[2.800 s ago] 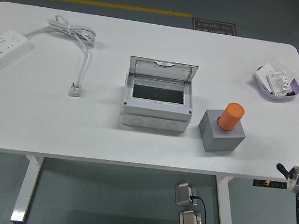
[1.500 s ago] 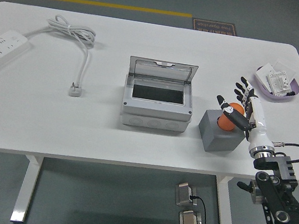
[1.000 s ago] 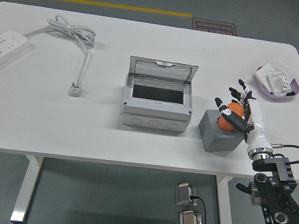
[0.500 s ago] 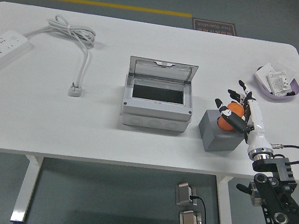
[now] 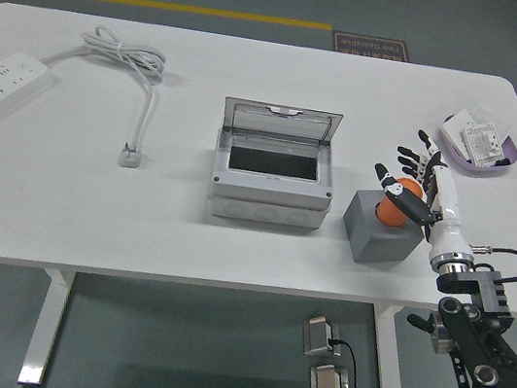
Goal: Fetch the battery,place it into the box,close the lid of the box
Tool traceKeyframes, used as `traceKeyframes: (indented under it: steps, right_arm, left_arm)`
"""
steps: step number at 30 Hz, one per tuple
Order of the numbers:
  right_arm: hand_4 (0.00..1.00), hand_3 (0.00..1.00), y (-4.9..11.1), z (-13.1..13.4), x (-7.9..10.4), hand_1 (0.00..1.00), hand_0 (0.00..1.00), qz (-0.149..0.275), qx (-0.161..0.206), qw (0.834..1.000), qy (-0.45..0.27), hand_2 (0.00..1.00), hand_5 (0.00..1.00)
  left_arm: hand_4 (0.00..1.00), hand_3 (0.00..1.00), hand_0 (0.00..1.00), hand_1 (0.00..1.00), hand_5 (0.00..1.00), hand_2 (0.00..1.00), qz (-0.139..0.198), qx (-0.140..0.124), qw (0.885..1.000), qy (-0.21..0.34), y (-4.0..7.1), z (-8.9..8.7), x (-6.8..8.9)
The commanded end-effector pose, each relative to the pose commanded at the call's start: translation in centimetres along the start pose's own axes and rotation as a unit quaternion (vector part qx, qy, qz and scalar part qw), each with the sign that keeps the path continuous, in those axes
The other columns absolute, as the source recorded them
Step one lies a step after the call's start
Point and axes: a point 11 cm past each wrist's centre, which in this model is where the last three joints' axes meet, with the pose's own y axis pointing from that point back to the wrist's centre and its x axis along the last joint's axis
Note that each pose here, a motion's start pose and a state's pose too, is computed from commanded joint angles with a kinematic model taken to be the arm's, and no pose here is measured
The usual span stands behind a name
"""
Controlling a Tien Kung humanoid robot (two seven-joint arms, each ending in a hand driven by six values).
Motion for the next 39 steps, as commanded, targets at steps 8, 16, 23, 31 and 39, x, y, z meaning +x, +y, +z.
traceKeyframes:
  steps: [8,16,23,31,39]
  right_arm:
    - [0.829,0.959,0.2,-0.1,-0.2,0.824,0.842,0.035,0.025,0.999,-0.015,0.828,0.262]
    - [0.892,0.928,0.3,-0.1,-0.7,0.808,0.835,0.043,0.038,0.998,-0.013,0.809,0.37]
    - [0.932,0.929,0.4,0.3,-1.5,0.808,0.849,0.032,0.031,0.999,-0.01,0.805,0.441]
    - [0.934,0.933,0.7,0.8,-1.8,0.806,0.847,0.026,0.02,0.999,-0.005,0.809,0.449]
    - [0.866,0.928,1.0,1.5,-2.0,0.796,0.833,0.021,0.008,1.0,-0.001,0.795,0.347]
  left_arm:
    - [0.789,0.638,0.614,0.646,0.195,0.649,-0.001,-0.001,1.0,-0.001,0.0,0.1,-0.1]
    - [0.793,0.638,0.612,0.646,0.181,0.649,-0.001,0.001,1.0,-0.003,0.0,0.0,-0.2]
    - [0.79,0.638,0.613,0.646,0.171,0.649,-0.002,-0.001,1.0,-0.005,0.0,0.1,-0.4]
    - [0.791,0.639,0.612,0.646,0.164,0.648,-0.002,-0.001,1.0,-0.008,0.0,0.2,-0.4]
    - [0.792,0.639,0.611,0.646,0.153,0.648,-0.001,-0.001,1.0,-0.011,0.0,0.2,-0.4]
